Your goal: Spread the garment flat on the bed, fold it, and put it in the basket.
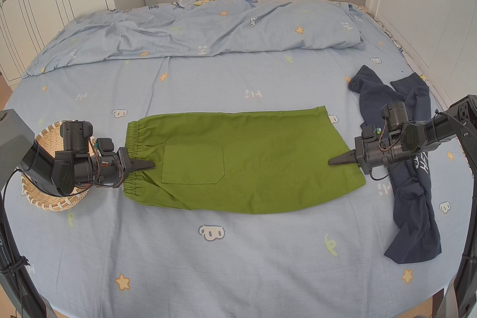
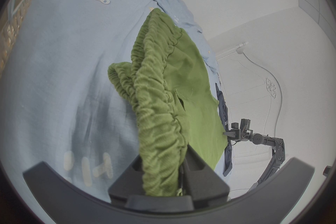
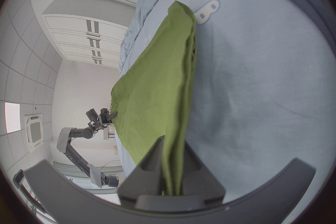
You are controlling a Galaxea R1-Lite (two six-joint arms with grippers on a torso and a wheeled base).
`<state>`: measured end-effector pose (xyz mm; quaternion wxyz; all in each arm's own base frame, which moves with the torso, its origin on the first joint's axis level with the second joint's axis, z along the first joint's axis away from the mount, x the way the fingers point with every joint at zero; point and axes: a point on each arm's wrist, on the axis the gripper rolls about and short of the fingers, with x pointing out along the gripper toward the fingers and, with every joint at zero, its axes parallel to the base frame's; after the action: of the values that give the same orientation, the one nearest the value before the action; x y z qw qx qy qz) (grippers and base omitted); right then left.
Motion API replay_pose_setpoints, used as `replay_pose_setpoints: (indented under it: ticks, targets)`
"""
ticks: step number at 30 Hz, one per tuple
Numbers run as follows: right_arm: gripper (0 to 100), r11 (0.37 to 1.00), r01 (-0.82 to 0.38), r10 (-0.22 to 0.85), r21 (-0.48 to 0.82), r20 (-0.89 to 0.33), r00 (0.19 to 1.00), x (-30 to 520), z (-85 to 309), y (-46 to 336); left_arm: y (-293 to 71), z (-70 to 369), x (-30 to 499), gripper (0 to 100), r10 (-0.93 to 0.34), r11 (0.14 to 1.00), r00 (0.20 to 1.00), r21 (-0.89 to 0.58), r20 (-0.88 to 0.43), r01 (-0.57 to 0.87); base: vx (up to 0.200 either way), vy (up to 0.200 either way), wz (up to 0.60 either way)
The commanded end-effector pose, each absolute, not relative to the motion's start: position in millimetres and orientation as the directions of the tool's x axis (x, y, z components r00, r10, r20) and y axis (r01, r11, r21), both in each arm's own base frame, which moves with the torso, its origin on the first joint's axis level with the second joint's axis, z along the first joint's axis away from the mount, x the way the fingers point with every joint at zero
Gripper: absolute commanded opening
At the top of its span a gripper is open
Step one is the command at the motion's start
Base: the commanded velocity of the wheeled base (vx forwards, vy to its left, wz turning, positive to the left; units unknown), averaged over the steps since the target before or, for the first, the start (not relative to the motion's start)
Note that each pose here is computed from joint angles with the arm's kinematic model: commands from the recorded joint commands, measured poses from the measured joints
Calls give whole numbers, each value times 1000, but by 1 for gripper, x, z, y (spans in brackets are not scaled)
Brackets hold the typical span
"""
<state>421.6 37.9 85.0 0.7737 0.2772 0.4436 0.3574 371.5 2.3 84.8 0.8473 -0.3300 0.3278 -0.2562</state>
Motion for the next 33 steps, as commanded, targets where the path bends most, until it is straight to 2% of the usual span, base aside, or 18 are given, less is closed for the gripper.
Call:
replay_pose_setpoints:
  ticks: [1, 7, 11, 17, 24, 27, 33]
  targets:
    - [0, 586, -314, 801, 747, -476, 363, 423, 87, 33, 2, 83, 372, 0, -652, 650, 650, -730, -390, 213, 0, 0, 0]
    - [0, 591, -297, 798, 750, -487, 355, 418, 89, 34, 3, 90, 372, 0, -659, 620, 648, -764, -383, 179, 0, 0, 0]
    - [0, 590, -300, 800, 749, -493, 343, 399, 122, 35, 7, 106, 362, 0, -659, 605, 641, -783, -393, 142, 0, 0, 0]
    - [0, 596, -291, 798, 748, -512, 319, 372, 144, 35, 19, 125, 342, 0, -694, 566, 594, -818, -406, 102, 0, 0, 0]
    - [0, 609, -275, 791, 744, -547, 273, 333, 131, 32, 25, 130, 306, 0, -683, 612, 560, -786, -468, 89, 0, 0, 0]
    - [0, 613, -259, 790, 747, -572, 220, 299, 116, 30, 23, 111, 276, 0, -685, 646, 500, -759, -530, 81, 0, 0, 0]
    - [0, 611, -270, 791, 744, -580, 193, 253, 92, 31, 16, 79, 230, 0, -693, 668, 409, -742, -594, 55, 0, 0, 0]
